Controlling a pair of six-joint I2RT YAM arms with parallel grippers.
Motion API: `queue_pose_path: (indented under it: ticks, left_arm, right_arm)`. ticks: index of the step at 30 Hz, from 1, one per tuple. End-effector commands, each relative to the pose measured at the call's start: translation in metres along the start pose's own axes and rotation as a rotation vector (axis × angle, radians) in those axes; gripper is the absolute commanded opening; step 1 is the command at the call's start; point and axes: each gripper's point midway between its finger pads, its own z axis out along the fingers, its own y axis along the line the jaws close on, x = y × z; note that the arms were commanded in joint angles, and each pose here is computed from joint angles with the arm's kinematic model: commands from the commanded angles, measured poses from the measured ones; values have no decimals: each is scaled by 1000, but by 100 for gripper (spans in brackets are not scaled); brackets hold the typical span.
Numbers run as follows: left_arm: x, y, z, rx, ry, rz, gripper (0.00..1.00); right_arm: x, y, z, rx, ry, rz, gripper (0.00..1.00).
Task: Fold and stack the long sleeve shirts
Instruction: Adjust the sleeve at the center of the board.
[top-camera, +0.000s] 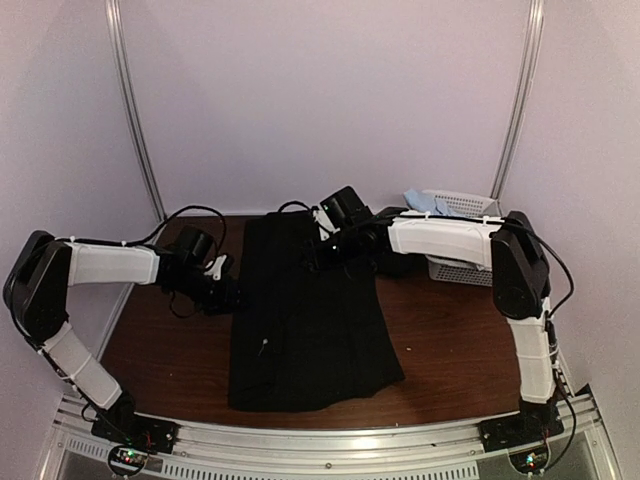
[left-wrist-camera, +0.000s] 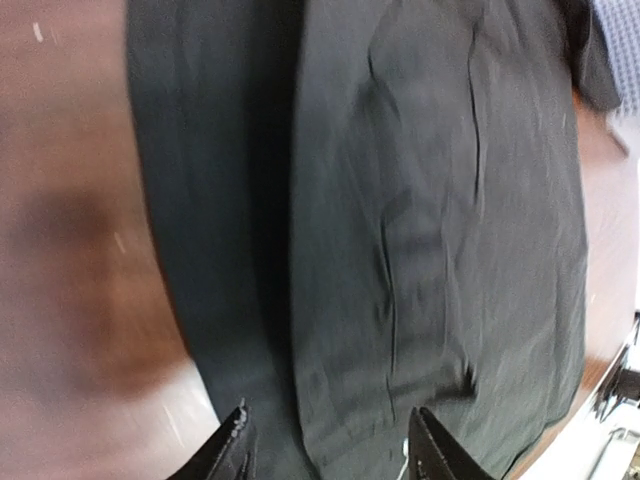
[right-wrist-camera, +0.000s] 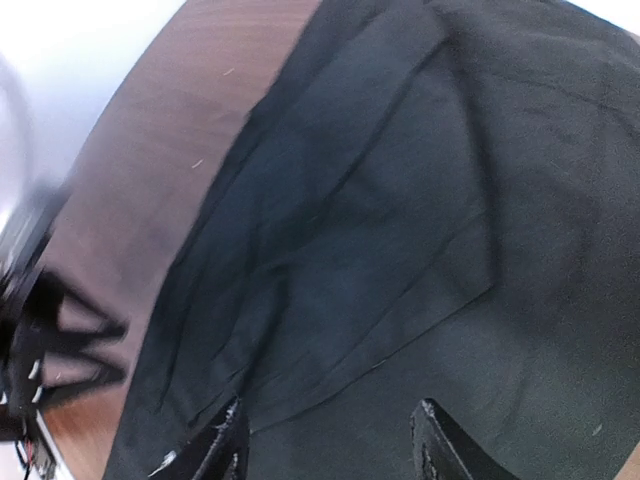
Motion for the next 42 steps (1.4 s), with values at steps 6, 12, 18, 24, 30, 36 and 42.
queue_pose_path:
  ticks: [6,12,18,24,30,36,42]
  left_arm:
    - [48,3,-12,-96,45,21,51]
    - [70,6,-7,-105,90,28,51]
    - [78,1,-2,-91,112,42,47]
    - [81,-2,4,-84,129,50,42]
    - [86,-3,10,-79,152,59,37]
    - [86,-8,11,-63,159,69,27]
    - [87,-11,11,-46,169,73,9]
  right_arm:
    - [-12,-48,42,23,-12,104,52]
    - [-1,-55,63,13,16,137,50]
    - [10,-61,78,19,31,158,47]
    - [10,-69,87,34,26,180,43]
    - [9,-75,90,42,15,197,41]
    - [3,-77,95,39,3,213,39]
    - [-7,-77,95,40,-19,220,28]
